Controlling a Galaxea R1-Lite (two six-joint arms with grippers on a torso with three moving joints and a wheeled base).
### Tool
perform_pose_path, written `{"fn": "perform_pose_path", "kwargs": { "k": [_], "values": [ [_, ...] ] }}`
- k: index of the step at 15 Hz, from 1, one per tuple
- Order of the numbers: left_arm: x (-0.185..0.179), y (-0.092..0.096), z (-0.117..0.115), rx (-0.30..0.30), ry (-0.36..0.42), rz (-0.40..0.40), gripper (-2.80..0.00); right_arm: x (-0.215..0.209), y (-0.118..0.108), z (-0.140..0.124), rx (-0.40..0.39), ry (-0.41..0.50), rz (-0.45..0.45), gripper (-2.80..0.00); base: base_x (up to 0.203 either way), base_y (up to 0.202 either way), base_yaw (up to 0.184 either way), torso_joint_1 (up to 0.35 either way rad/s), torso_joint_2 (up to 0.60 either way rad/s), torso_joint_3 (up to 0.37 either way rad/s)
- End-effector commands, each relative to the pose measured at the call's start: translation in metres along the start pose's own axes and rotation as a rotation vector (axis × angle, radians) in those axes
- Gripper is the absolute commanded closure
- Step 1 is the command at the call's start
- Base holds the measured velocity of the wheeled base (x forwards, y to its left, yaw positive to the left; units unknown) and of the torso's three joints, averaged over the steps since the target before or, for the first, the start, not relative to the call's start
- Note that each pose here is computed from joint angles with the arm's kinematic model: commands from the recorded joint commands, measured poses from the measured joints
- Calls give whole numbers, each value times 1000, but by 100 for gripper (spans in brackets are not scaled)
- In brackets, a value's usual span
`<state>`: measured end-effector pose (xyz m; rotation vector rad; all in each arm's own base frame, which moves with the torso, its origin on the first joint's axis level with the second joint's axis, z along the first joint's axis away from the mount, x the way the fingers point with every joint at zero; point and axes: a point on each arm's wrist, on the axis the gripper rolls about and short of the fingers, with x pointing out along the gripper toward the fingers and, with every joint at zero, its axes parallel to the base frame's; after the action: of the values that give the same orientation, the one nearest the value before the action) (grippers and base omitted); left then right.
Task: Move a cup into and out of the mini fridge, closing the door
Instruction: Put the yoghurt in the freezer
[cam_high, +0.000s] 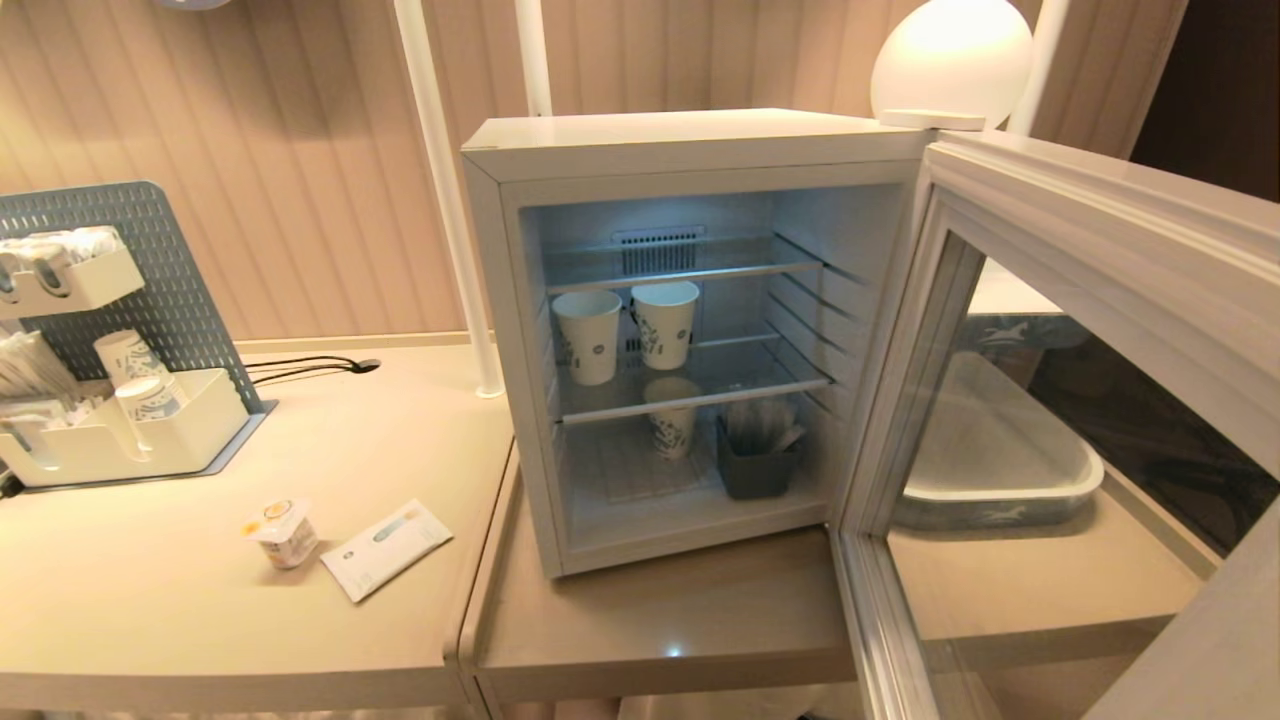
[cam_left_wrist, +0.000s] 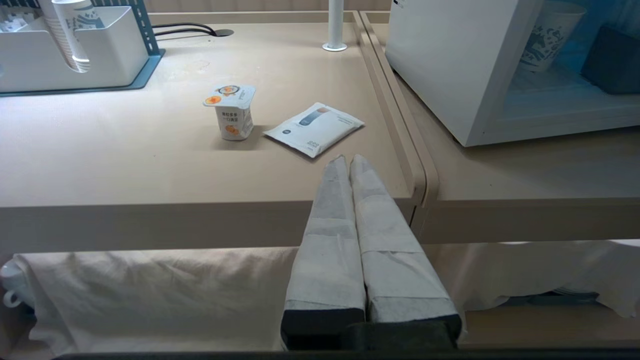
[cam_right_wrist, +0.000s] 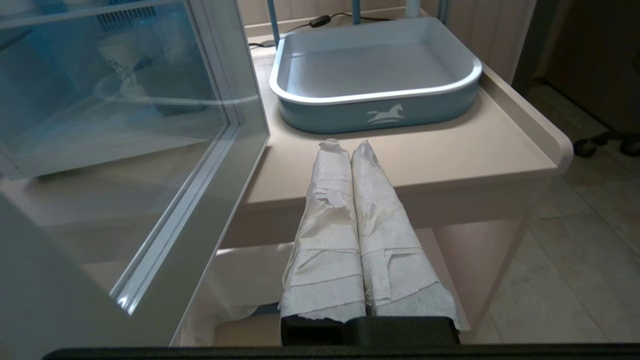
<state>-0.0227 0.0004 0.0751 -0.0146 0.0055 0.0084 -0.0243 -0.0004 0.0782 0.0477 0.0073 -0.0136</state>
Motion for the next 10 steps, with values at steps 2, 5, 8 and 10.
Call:
{"fn": "perform_pose_path", "kwargs": {
  "k": [2,5,8,10],
  "values": [
    [0,0,0,-2,1,1,0,0,0,0,18,2,0,0,-142,0,-4,11,8,-2],
    [0,0,0,-4,2,0,0,0,0,-1,46,9,-7,0,-193,0,-2,2,0,4],
    [0,0,0,-1,2,-1,0,0,0,-1,46,9,-7,0,-190,0,-1,2,2,3],
    [0,0,0,-1,2,-1,0,0,0,-1,46,9,-7,0,-192,0,0,6,1,1]
  ]
}}
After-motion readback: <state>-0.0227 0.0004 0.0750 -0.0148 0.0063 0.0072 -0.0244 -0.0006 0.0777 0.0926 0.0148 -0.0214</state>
